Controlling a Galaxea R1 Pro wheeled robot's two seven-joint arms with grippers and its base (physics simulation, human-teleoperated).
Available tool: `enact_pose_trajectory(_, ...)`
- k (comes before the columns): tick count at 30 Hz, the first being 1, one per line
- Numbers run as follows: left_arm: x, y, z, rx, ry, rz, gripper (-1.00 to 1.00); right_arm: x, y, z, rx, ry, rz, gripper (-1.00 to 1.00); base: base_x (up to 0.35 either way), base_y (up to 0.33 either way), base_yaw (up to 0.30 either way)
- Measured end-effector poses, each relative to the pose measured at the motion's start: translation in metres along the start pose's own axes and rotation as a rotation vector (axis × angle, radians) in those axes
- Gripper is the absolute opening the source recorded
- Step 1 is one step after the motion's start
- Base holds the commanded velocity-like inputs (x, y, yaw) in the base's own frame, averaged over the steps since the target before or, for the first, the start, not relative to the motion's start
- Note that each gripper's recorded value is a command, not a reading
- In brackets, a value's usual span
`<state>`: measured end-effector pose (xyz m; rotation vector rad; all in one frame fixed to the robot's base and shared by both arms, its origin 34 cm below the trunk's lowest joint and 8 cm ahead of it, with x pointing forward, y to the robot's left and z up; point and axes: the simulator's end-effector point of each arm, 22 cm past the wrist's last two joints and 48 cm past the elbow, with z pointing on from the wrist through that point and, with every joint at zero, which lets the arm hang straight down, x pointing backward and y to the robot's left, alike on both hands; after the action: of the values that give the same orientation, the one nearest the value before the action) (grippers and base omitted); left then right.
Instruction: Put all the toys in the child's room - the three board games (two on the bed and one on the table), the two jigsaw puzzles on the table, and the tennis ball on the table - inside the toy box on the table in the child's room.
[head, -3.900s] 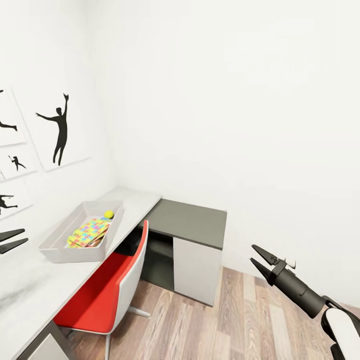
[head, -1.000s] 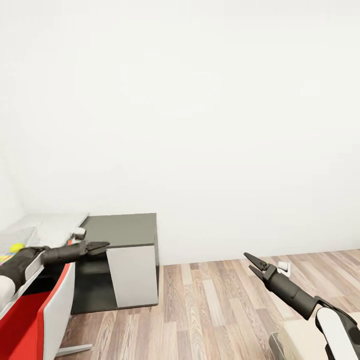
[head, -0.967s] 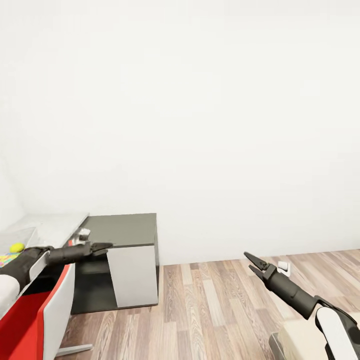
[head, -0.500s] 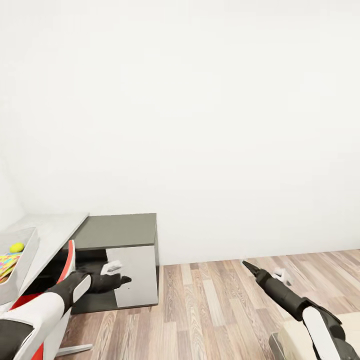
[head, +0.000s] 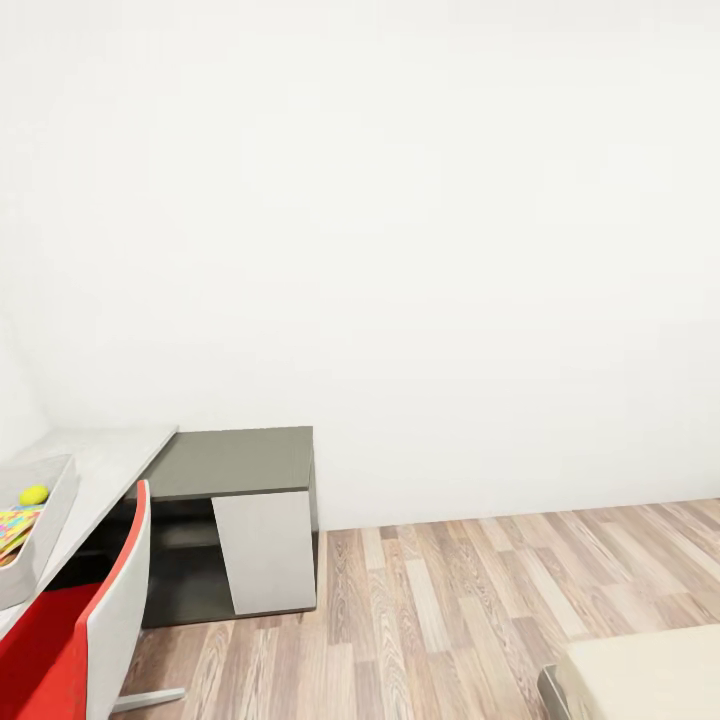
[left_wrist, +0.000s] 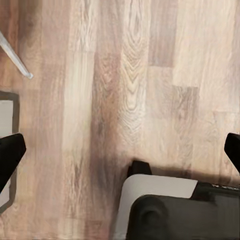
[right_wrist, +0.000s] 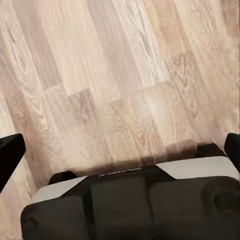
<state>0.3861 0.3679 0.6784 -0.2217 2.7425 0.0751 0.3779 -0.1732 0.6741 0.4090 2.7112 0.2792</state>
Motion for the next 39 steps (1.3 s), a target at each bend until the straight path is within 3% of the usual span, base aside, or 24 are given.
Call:
enact_pose_trajectory(4, 0.088, 0.042, -0.009, -0.110, 0.050, 0.013, 1.00, 0.051, -0.043, -0.004, 0.103, 0.004, -0.049, 1.00, 0.000, 0.000, 0.000)
enact_pose_trajectory(10, 0.148, 0.062, -0.021, -0.150, 0.117, 0.024, 1.00, 0.100, -0.092, -0.019, 0.174, 0.049, -0.060, 1.00, 0.000, 0.000, 0.000)
enact_pose_trajectory(18, 0.163, 0.063, -0.024, -0.153, 0.144, 0.028, 1.00, 0.113, -0.118, -0.026, 0.233, 0.074, -0.068, 1.00, 0.000, 0.000, 0.000)
enact_pose_trajectory(25, 0.172, 0.046, -0.023, -0.132, 0.161, 0.027, 1.00, 0.117, -0.134, -0.030, 0.301, 0.087, -0.076, 1.00, 0.000, 0.000, 0.000)
enact_pose_trajectory(39, 0.184, 0.032, -0.023, -0.114, 0.186, 0.040, 1.00, 0.128, -0.142, -0.033, 0.326, 0.122, -0.081, 1.00, 0.000, 0.000, 0.000)
